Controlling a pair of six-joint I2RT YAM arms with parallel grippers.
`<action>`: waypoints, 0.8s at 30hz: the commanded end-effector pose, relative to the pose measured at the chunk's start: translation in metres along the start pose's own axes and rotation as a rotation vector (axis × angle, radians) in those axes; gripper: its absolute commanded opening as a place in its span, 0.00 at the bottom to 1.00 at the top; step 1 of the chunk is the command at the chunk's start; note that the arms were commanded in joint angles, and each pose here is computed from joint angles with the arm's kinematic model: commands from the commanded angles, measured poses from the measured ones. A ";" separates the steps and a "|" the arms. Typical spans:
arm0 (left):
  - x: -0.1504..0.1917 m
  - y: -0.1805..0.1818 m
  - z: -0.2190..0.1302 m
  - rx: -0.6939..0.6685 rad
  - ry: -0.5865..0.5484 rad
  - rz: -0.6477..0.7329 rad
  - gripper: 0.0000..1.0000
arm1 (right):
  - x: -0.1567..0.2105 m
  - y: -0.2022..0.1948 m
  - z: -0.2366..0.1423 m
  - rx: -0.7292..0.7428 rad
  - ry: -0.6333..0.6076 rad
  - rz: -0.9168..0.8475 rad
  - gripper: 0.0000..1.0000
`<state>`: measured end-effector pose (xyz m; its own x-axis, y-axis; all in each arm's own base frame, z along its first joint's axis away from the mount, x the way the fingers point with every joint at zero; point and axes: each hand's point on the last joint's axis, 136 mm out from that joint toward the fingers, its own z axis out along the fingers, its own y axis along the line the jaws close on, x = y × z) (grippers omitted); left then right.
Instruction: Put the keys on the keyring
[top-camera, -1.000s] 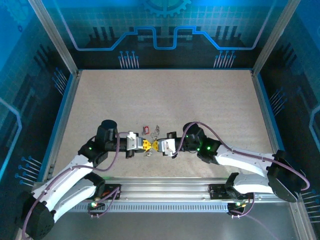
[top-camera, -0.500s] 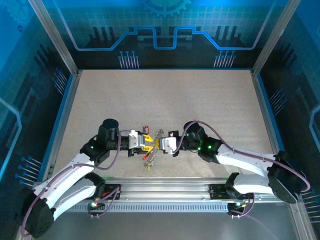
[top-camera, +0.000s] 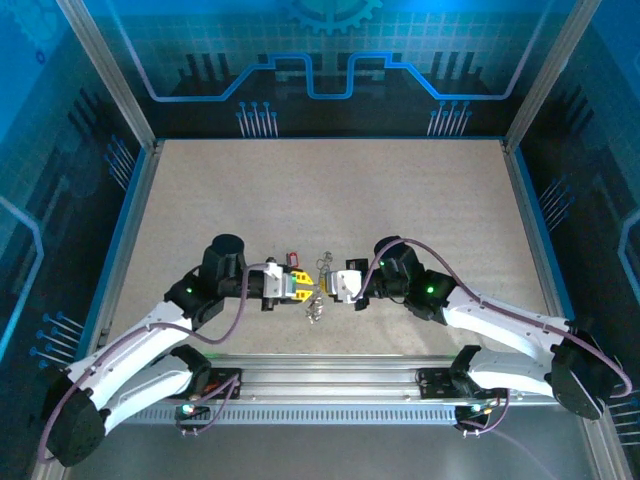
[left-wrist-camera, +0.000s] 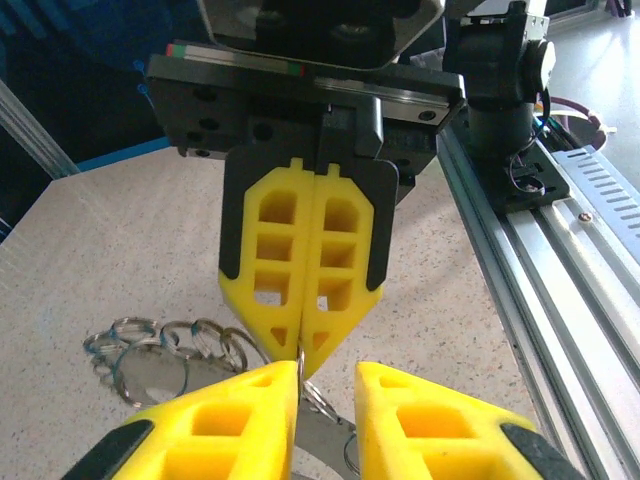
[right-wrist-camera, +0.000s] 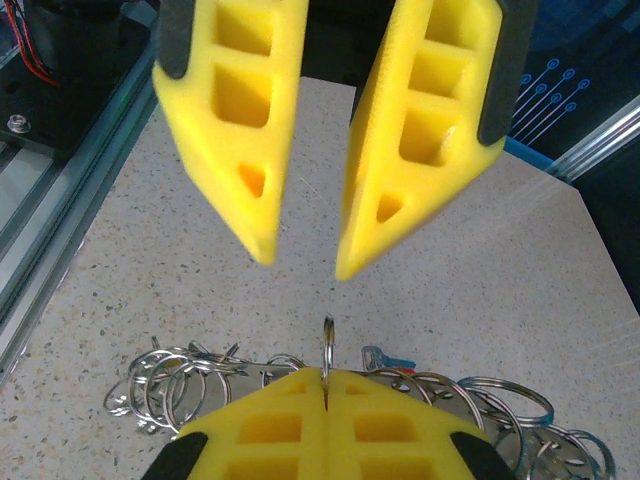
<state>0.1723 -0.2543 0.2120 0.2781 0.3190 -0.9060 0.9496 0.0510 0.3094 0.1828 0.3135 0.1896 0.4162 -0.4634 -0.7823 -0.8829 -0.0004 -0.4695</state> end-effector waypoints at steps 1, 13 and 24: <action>-0.008 0.003 0.004 -0.002 0.008 0.101 0.26 | -0.010 -0.010 -0.004 0.027 -0.024 -0.012 0.00; 0.003 0.004 0.016 0.005 0.087 0.160 0.22 | -0.013 -0.010 -0.002 0.019 -0.037 -0.002 0.00; 0.009 0.010 0.011 -0.066 0.111 0.196 0.30 | -0.013 -0.011 -0.002 0.025 -0.038 0.004 0.00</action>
<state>0.1851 -0.2628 0.2009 0.3946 0.4292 -0.8124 0.8921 0.0329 0.4507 0.1830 0.3129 0.1870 0.4029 -0.4715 -0.7845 -0.8890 0.0022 -0.4579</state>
